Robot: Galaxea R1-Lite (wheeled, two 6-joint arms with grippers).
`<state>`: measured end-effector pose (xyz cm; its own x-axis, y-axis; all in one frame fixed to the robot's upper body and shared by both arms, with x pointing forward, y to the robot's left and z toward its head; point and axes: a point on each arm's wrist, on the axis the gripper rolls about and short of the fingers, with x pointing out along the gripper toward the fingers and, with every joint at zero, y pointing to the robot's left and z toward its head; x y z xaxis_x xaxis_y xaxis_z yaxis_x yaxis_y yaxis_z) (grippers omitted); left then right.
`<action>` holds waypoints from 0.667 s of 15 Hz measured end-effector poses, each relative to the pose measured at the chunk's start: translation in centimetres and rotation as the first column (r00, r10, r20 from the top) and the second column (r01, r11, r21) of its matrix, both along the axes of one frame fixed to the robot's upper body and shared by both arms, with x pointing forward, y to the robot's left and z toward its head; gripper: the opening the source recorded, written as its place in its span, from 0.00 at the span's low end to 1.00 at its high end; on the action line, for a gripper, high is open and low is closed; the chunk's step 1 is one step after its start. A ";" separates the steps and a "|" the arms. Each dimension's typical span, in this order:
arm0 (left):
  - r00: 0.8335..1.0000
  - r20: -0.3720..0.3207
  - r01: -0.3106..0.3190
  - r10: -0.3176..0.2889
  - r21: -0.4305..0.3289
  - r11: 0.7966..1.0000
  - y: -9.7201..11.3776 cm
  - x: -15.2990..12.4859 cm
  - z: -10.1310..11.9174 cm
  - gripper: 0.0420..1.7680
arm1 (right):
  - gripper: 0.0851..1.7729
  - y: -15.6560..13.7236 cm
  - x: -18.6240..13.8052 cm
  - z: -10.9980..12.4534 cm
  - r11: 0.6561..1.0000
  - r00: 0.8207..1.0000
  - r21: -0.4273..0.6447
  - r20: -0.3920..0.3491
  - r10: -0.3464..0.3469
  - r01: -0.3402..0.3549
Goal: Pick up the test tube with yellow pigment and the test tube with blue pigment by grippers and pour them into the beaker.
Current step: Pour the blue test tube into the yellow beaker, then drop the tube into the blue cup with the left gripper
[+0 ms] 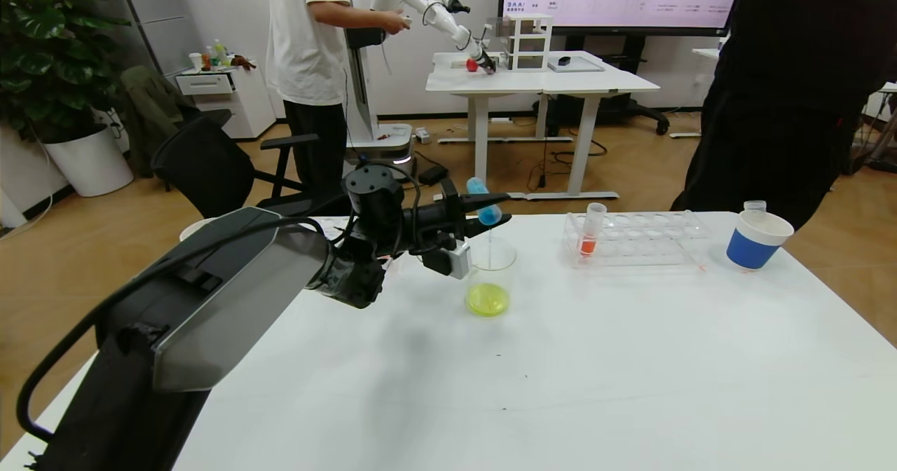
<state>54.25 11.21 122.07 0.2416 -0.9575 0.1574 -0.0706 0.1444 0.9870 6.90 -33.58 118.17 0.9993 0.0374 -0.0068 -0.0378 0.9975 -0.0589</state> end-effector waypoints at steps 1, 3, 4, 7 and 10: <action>1.000 0.013 0.000 0.000 0.004 1.000 -0.1 -0.1 -0.1 0.27 | 0.98 0.0 0.0 0.0 1.000 1.000 0.000 0.000 0.000 0.000; 0.999 0.037 -0.001 0.000 0.013 1.000 -0.3 -0.1 -0.3 0.27 | 0.98 0.0 0.0 0.0 1.000 1.000 0.000 0.000 0.000 0.000; 0.999 0.048 -0.005 0.004 0.017 1.000 -0.3 -0.1 -0.4 0.27 | 0.98 0.0 0.0 0.0 1.000 1.000 0.000 0.000 0.000 0.000; 0.997 0.078 -0.014 0.011 0.029 0.999 -0.2 0.0 -0.8 0.27 | 0.98 0.0 0.0 0.0 1.000 1.000 0.000 0.000 0.000 0.000; 0.994 0.111 -0.020 0.016 0.038 0.999 -0.2 0.0 -0.8 0.27 | 0.98 0.0 0.0 0.0 1.000 1.000 0.000 0.000 0.000 0.000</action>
<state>54.24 11.02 121.24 0.2419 -0.9591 0.1468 -0.1818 0.1038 0.9778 6.90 -33.58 118.17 0.9993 0.0374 -0.0068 -0.0378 0.9975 -0.0589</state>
